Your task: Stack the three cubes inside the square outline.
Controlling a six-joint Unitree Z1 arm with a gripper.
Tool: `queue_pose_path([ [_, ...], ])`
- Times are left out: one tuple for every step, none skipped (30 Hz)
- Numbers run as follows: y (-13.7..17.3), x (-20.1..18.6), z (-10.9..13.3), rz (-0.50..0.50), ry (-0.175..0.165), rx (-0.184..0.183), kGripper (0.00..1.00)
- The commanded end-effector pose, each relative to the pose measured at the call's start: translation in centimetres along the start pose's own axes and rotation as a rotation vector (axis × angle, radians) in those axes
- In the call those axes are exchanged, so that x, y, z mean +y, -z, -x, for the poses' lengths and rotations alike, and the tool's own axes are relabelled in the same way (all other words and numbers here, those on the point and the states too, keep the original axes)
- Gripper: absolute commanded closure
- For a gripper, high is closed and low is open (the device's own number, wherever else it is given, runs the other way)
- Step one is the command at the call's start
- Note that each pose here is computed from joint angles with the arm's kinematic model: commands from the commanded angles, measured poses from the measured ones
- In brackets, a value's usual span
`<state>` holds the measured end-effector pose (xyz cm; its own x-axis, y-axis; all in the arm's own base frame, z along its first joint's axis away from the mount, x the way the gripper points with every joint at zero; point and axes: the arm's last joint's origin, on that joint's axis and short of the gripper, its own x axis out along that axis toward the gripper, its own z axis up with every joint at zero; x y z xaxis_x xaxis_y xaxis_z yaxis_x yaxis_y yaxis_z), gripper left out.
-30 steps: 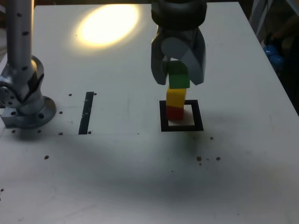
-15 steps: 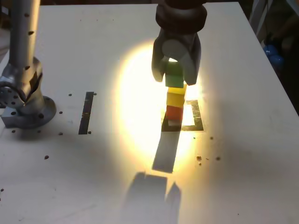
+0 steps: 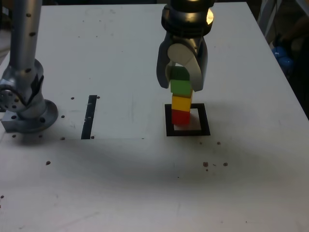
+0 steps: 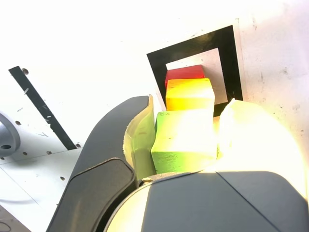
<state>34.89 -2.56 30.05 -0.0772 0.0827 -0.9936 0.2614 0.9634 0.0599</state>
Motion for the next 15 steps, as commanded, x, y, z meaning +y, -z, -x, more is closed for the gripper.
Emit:
queue_pose_path([
  [-0.13,0.06,-0.25,-0.002,0.003,0.004,0.84],
  [-0.14,0.06,-0.3,-0.002,0.004,0.006,0.84],
  [-0.15,0.06,-0.35,-0.002,0.005,0.007,0.84],
  [-0.16,0.05,-0.41,-0.003,0.006,0.008,0.84],
  [-0.18,0.06,-0.47,-0.003,0.008,0.009,0.84],
  [-0.19,0.07,-0.52,-0.003,0.009,0.01,0.83],
  [-0.22,0.09,-0.56,-0.003,0.01,0.01,0.83],
  [-0.24,0.11,-0.6,-0.003,0.011,0.01,0.82],
  [-0.26,0.13,-0.63,-0.003,0.012,0.01,0.81],
  [-0.27,0.15,-0.65,-0.003,0.013,0.009,0.8],
  [-0.29,0.17,-0.67,-0.004,0.013,0.009,0.78],
  [-0.31,0.18,-0.69,-0.004,0.014,0.009,0.76],
  [-0.33,0.18,-0.71,-0.004,0.015,0.009,0.73],
  [-0.34,0.18,-0.75,-0.005,0.018,0.011,0.68],
  [-0.35,0.18,-0.78,-0.005,0.021,0.013,0.63],
])
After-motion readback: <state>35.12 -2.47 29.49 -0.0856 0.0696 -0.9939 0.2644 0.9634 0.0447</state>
